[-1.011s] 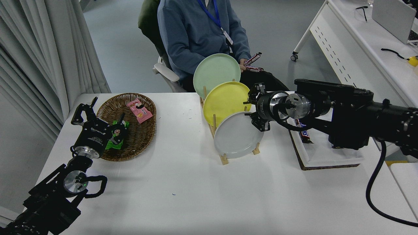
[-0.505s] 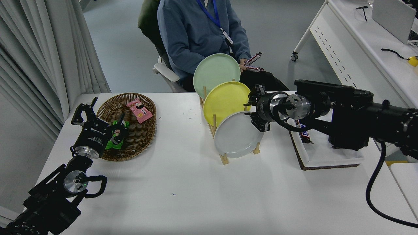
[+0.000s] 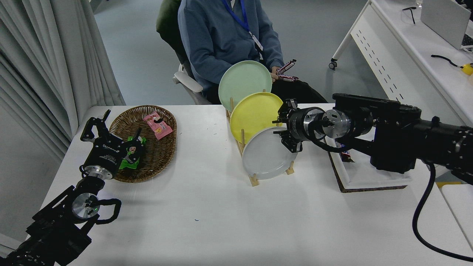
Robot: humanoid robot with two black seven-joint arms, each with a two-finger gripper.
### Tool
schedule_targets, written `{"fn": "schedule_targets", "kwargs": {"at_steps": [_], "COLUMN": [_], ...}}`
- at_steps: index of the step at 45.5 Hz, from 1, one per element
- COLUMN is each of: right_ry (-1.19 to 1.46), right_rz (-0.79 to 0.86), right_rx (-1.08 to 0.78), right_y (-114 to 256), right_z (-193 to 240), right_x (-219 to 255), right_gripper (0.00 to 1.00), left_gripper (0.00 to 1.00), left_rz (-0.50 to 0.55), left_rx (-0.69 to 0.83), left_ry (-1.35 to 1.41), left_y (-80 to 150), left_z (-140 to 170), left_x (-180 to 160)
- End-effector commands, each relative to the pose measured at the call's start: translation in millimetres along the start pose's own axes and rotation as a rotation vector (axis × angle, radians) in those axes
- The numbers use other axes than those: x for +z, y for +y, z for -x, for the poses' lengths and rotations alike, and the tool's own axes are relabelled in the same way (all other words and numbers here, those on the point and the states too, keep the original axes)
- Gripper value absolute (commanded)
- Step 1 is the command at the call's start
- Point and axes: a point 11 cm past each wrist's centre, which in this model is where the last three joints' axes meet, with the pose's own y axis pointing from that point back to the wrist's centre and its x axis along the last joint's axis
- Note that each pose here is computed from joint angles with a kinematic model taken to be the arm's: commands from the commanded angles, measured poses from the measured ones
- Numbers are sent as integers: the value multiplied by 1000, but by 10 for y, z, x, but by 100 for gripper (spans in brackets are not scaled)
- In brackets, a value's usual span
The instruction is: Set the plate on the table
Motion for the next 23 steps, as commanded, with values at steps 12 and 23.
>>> {"fn": "schedule_targets", "kwargs": {"at_steps": [12,23], "right_ry": [-15,-15], "right_rz": [-1,-10], "right_rx": [-25,-25], "right_y": [-20,-26], "right_z": [41,10], "right_x": [29,27], "right_gripper": [26,26], "left_gripper": [100,100], "left_rz": [0,0], "left_rx": [0,1], "left_ry": [0,0], "left_y": [-1,1], "left_z": [2,-3], "left_x": [0,0]}}
